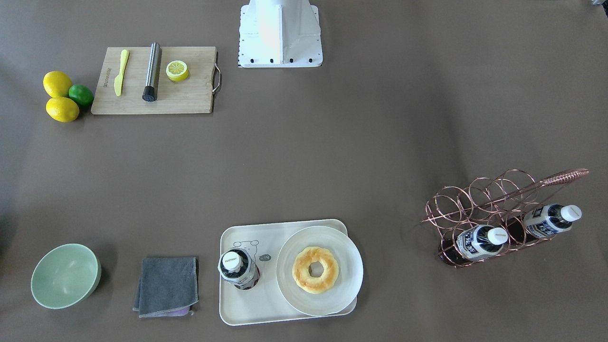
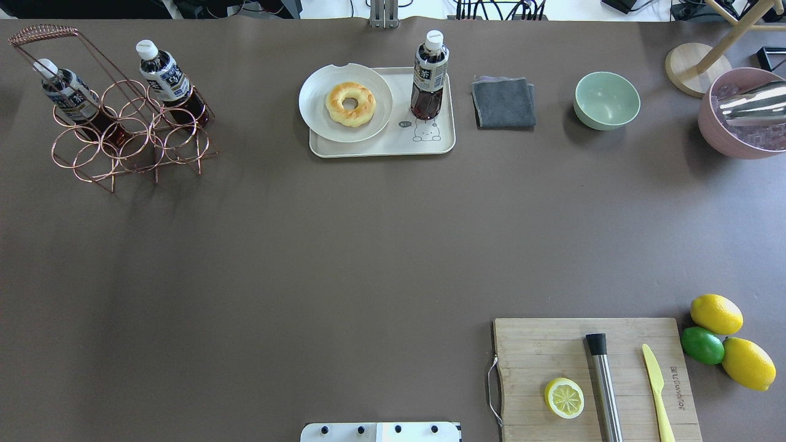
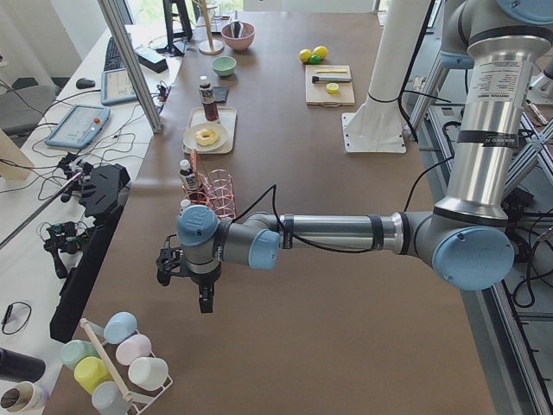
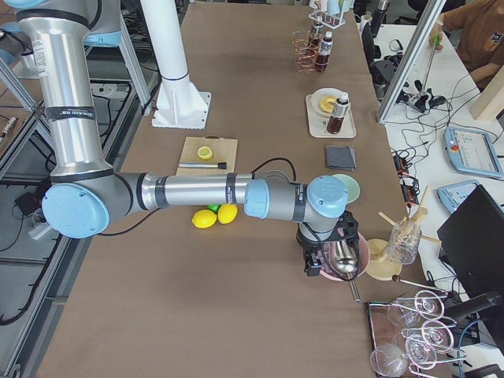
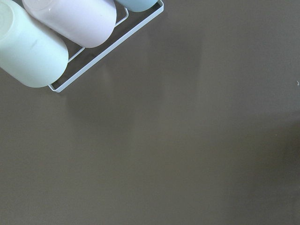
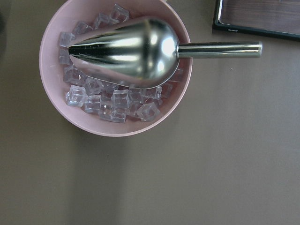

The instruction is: Place tea on tray

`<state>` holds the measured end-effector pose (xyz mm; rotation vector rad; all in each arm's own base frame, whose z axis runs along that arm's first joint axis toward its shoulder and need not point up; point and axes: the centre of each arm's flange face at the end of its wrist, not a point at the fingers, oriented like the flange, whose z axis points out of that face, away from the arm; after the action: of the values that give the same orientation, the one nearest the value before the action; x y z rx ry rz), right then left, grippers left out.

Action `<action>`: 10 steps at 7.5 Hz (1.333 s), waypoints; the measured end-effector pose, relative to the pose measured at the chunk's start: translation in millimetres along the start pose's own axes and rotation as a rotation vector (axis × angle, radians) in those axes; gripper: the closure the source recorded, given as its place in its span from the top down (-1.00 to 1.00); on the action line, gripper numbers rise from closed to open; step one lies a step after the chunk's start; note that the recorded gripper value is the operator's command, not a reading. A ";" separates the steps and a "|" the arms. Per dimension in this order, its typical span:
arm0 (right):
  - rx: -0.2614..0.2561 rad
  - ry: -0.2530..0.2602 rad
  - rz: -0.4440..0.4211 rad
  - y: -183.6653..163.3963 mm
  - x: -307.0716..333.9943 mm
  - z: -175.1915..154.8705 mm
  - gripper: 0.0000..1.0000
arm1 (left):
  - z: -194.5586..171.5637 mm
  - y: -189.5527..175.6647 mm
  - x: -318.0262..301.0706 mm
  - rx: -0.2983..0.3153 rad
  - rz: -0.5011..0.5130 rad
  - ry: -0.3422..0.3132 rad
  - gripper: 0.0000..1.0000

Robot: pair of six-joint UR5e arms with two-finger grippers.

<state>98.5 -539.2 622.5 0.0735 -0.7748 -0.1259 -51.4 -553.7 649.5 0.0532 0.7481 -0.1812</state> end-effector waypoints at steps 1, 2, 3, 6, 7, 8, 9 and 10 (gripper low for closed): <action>0.001 -0.007 0.005 2.0 1.3 1.1 1.00 | 0.8 0.9 -0.9 -0.002 -0.002 0.000 0.96; 0.004 -0.009 0.004 1.3 0.5 0.1 1.00 | 1.4 1.6 -1.7 -0.004 -0.004 0.000 0.96; 0.008 -0.009 0.002 0.3 -0.6 -1.5 1.00 | 2.5 2.3 -2.9 -0.007 -0.007 -0.001 0.96; 0.016 -0.005 -0.004 -4.4 -3.7 -5.9 1.00 | 4.2 4.3 -4.8 -0.012 -0.011 0.001 0.96; 0.017 -0.005 -0.001 -4.5 -3.7 -6.0 1.00 | 4.3 4.3 -4.9 -0.012 -0.010 0.000 0.96; 0.016 -0.006 0.004 -4.2 -3.6 -5.8 1.00 | 4.3 4.3 -5.1 -0.011 -0.010 -0.001 0.96; 0.015 -0.007 0.007 -4.0 -3.5 -5.6 1.00 | 4.4 4.3 -5.2 -0.011 -0.010 -0.002 0.96; 0.015 -0.008 0.008 -3.8 -3.5 -5.4 1.00 | 4.2 4.0 -5.0 -0.010 -0.010 -0.003 0.96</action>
<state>99.6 -542.4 615.8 0.0845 -0.7835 -0.1132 -51.5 -549.5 655.9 0.0393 0.7466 -0.1866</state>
